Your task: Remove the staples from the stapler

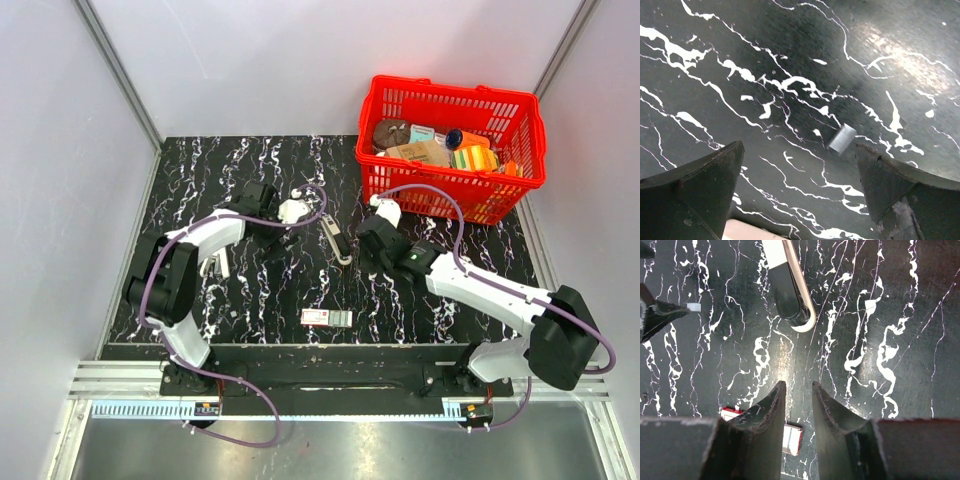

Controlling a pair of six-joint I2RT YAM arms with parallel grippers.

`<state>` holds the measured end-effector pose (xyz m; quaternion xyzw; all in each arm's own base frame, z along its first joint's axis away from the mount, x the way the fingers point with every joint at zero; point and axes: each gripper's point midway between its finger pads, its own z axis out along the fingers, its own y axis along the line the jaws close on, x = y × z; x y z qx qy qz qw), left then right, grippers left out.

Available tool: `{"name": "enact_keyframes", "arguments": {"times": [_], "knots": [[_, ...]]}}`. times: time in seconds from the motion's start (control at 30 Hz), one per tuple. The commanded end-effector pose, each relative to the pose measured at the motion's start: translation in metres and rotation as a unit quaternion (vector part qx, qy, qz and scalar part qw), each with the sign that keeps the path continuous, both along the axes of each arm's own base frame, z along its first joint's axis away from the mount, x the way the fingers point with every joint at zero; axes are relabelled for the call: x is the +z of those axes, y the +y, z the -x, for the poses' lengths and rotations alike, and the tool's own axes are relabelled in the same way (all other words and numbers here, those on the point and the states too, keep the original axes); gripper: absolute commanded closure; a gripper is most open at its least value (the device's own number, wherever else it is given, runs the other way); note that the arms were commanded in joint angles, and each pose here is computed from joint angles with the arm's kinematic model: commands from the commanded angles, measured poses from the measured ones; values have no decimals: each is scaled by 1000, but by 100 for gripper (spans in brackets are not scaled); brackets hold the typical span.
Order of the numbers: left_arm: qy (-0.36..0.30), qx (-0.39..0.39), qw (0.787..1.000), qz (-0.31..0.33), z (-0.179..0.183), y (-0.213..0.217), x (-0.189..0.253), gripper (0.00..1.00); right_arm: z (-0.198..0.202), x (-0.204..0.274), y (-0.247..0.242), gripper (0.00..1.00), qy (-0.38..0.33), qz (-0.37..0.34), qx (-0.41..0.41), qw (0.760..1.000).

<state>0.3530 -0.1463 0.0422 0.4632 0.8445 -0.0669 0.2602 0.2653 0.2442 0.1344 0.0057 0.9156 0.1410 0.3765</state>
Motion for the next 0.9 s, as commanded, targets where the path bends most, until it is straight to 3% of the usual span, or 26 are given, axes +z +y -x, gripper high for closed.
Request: {"name": "enact_keyframes", "arguments": {"times": [0.0,0.2,0.7,0.87], "knots": [[-32,-22,999,-19,-22,-5,4,3,-9,14,6,68,-18,-27,12,999],[1,-61,998,-19,-4,-11,-3,11,-12,10,2,70,-14,-30,13,999],[26,-92,995,-16,12,-23,-5,11,-8,5,-7,73,-8,-33,9,999],[33,-105,992,-54,14,-18,-22,14,-8,3,-9,76,-7,-31,6,999]]}}
